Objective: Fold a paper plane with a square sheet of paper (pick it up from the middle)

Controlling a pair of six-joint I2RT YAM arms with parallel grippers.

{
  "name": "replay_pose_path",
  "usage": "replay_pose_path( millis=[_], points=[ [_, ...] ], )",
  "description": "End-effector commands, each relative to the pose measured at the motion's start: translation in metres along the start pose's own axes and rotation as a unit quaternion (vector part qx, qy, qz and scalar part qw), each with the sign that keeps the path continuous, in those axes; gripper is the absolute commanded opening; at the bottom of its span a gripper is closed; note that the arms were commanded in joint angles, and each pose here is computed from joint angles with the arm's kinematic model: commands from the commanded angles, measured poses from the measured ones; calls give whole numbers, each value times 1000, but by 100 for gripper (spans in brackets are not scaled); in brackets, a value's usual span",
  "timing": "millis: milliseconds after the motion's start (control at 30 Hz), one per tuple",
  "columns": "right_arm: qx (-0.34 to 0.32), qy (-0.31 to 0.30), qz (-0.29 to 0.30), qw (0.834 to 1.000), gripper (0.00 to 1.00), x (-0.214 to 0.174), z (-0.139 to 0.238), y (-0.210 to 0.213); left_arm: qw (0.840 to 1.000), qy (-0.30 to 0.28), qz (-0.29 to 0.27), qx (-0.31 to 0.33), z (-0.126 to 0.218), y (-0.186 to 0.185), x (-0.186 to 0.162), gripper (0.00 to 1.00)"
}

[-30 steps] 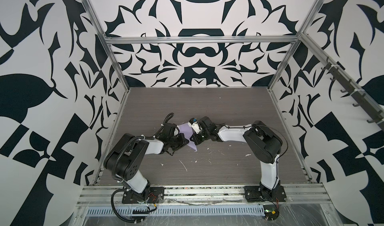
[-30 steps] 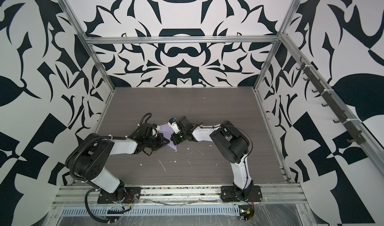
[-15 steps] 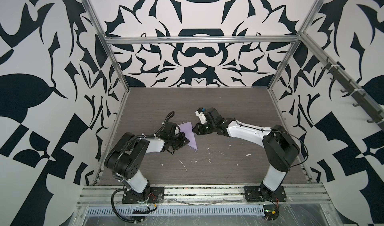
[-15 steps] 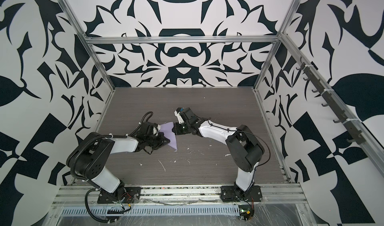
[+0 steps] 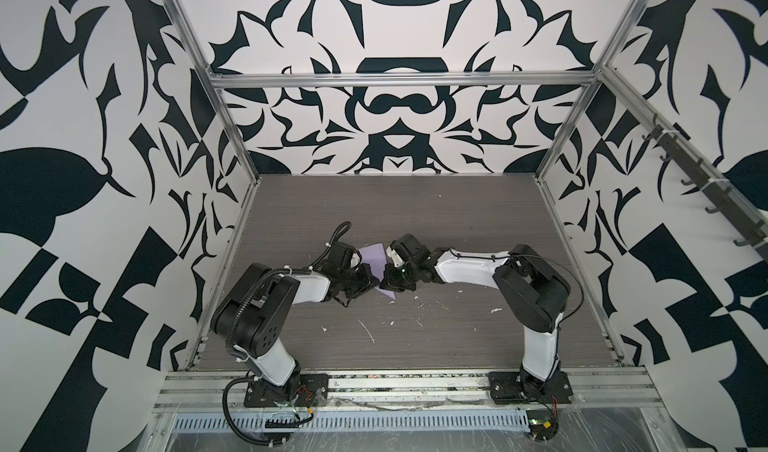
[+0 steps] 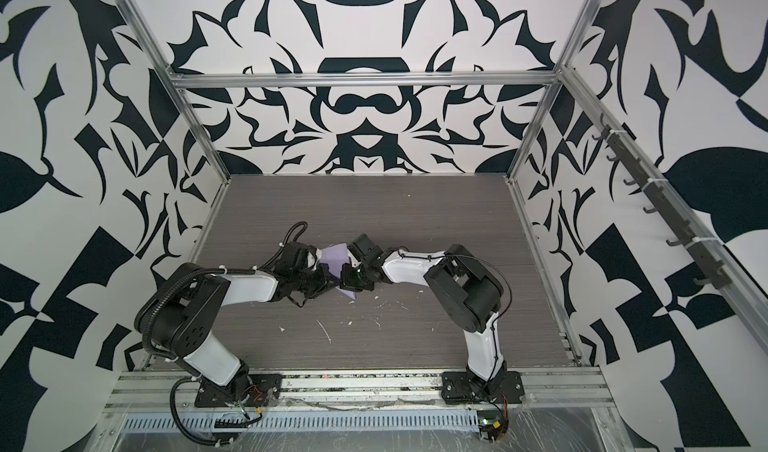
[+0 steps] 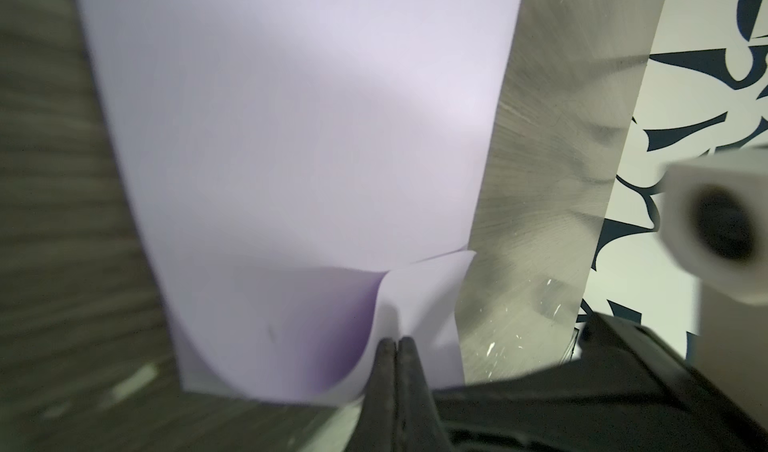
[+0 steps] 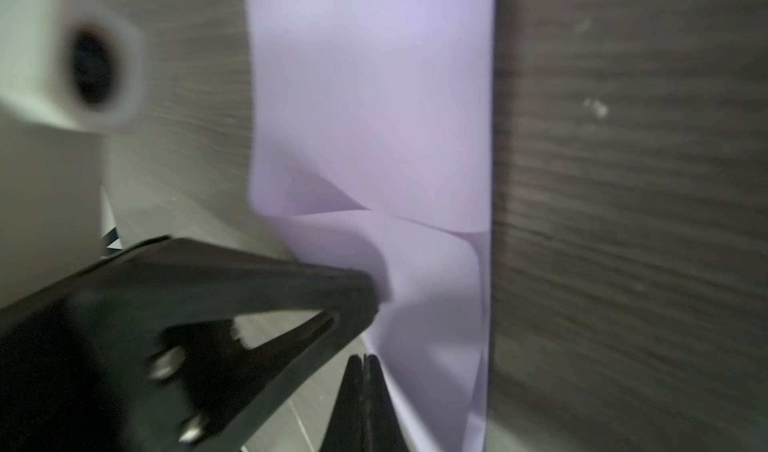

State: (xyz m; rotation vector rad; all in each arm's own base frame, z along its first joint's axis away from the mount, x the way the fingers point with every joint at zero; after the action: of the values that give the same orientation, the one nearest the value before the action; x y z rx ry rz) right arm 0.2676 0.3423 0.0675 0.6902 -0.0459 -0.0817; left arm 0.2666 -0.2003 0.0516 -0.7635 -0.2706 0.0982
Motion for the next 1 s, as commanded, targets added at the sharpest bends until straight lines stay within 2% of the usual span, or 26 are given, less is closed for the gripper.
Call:
replay_pose_path(
  millis=[0, 300, 700, 800, 867, 967],
  points=[
    [19, -6, -3, 1000, 0, 4, 7, 18, 992, 47, 42, 111, -6, 49, -31, 0],
    [-16, 18, -16, 1000, 0, -11, 7, -6, 990, 51, 46, 127, -5, 53, -32, 0],
    [-76, 33, -36, 996, 0, -44, 33, -53, 988, 53, 44, 136, -5, 56, -33, 0],
    [-53, 11, -16, 998, 0, -40, 44, -42, 989, 52, 41, 132, -4, 54, -31, 0],
    [-16, -10, 8, 1000, 0, -33, 52, -21, 989, 53, 41, 129, -5, 53, -31, 0],
    [11, -16, 29, 999, 0, -23, 50, 0, 990, 54, 40, 124, -5, 50, -30, 0]
  ],
)
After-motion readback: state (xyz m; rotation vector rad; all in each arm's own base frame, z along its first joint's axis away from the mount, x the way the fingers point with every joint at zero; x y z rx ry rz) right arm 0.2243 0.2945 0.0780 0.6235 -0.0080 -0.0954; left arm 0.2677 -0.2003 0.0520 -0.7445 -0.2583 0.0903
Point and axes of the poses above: each gripper's point midway between its finger pads, its own z axis back along the fingers, its own y axis along the line the jaws close on, x = y × z, the point moved 5 cm from there along z, back along the fingers, and after that the axes turned 8 degrees about -z, right-handed, at the moved point
